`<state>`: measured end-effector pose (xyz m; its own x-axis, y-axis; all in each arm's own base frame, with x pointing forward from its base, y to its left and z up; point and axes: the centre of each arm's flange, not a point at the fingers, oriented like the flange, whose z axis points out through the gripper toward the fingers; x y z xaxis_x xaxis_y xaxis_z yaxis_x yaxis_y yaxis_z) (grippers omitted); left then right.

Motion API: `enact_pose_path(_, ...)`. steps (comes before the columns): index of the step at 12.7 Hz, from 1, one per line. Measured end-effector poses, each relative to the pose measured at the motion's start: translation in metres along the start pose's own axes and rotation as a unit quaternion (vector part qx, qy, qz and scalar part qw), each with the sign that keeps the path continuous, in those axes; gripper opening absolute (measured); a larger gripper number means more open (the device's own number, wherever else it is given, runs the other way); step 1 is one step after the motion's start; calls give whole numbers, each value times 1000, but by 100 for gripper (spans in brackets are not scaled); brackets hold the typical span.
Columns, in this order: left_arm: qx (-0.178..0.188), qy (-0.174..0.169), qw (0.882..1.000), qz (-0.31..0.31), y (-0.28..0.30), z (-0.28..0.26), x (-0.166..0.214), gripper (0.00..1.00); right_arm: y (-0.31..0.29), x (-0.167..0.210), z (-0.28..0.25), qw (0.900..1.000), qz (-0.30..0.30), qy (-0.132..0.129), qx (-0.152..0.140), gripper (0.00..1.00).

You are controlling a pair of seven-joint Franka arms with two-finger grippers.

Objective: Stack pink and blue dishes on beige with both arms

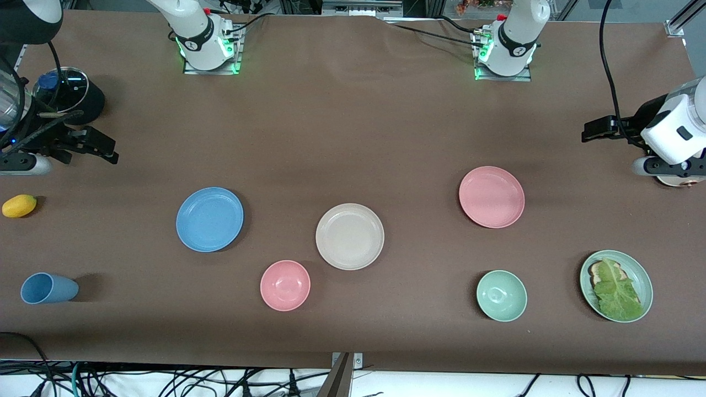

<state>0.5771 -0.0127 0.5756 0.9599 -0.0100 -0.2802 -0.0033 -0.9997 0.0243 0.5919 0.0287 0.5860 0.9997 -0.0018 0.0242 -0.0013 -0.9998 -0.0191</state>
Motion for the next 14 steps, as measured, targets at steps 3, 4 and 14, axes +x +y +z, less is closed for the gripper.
enact_pose_path(3, 0, -12, 1000, -2, -2, 4, -1, 100, -1, 0, 0, 1000, 0, 0, 0, 100)
enact_pose_path(4, 0, -13, 1000, -2, -3, 5, -1, 100, -1, 0, 0, 1000, -1, 0, 0, 100)
enact_pose_path(14, 0, -23, 1000, -3, -3, 12, 0, 100, -3, 1, -1, 1000, -2, 4, 0, 100)
